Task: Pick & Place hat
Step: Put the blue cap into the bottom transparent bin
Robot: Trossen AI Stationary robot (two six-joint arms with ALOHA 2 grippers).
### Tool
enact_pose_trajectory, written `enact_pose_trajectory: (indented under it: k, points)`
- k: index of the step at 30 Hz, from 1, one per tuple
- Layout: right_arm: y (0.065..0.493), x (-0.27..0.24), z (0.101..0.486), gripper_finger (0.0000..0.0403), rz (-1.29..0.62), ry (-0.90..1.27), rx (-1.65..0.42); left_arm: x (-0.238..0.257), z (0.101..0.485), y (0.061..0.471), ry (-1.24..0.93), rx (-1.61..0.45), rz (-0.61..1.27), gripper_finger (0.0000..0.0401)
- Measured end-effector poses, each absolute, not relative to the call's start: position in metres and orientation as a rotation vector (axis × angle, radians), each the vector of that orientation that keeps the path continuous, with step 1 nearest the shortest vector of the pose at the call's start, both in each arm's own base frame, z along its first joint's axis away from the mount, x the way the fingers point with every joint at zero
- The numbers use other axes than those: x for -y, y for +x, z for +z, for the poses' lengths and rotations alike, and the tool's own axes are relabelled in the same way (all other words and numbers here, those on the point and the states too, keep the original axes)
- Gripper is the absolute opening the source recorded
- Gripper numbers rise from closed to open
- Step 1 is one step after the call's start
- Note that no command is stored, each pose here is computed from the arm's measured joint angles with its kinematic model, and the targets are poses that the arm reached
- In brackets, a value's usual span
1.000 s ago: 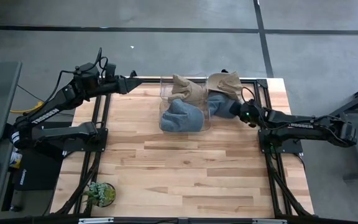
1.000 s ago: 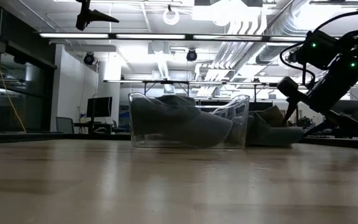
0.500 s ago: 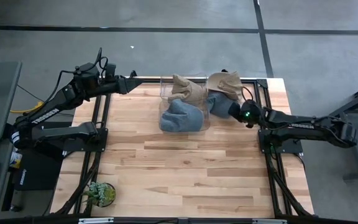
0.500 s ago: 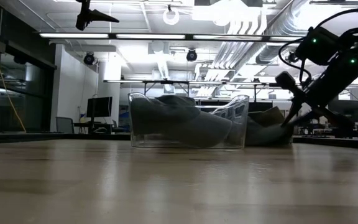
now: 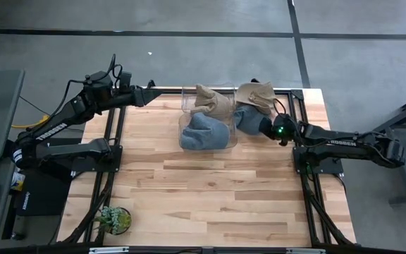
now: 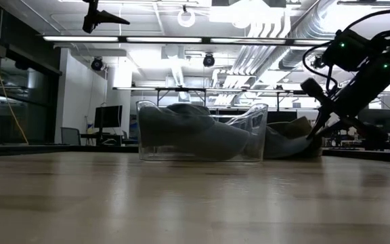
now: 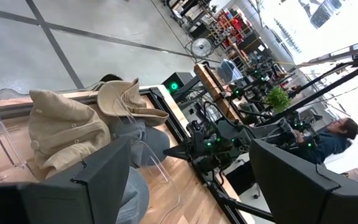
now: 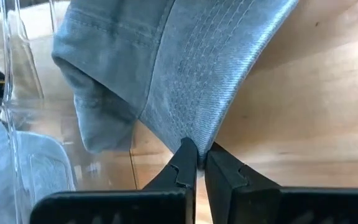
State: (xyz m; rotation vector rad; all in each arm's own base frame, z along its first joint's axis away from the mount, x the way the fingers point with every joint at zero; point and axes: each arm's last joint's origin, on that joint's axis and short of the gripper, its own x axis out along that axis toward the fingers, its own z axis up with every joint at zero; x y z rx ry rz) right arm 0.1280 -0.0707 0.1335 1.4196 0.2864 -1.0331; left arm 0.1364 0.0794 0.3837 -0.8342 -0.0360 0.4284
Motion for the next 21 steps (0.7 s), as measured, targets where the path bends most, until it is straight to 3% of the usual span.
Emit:
enact_pose_trajectory:
  k: [12, 21]
  points:
    - [0.125, 0.063, 0.129, 0.0007, -0.913, 1.450, -0.475, -0.079, 0.384, 0.136, -0.834, 0.037, 0.430, 0.0303]
    - [0.120, 0.061, 0.140, 0.0005, -0.832, 1.387, -0.422, -0.079, 0.384, 0.136, -0.834, 0.037, 0.431, 0.0303]
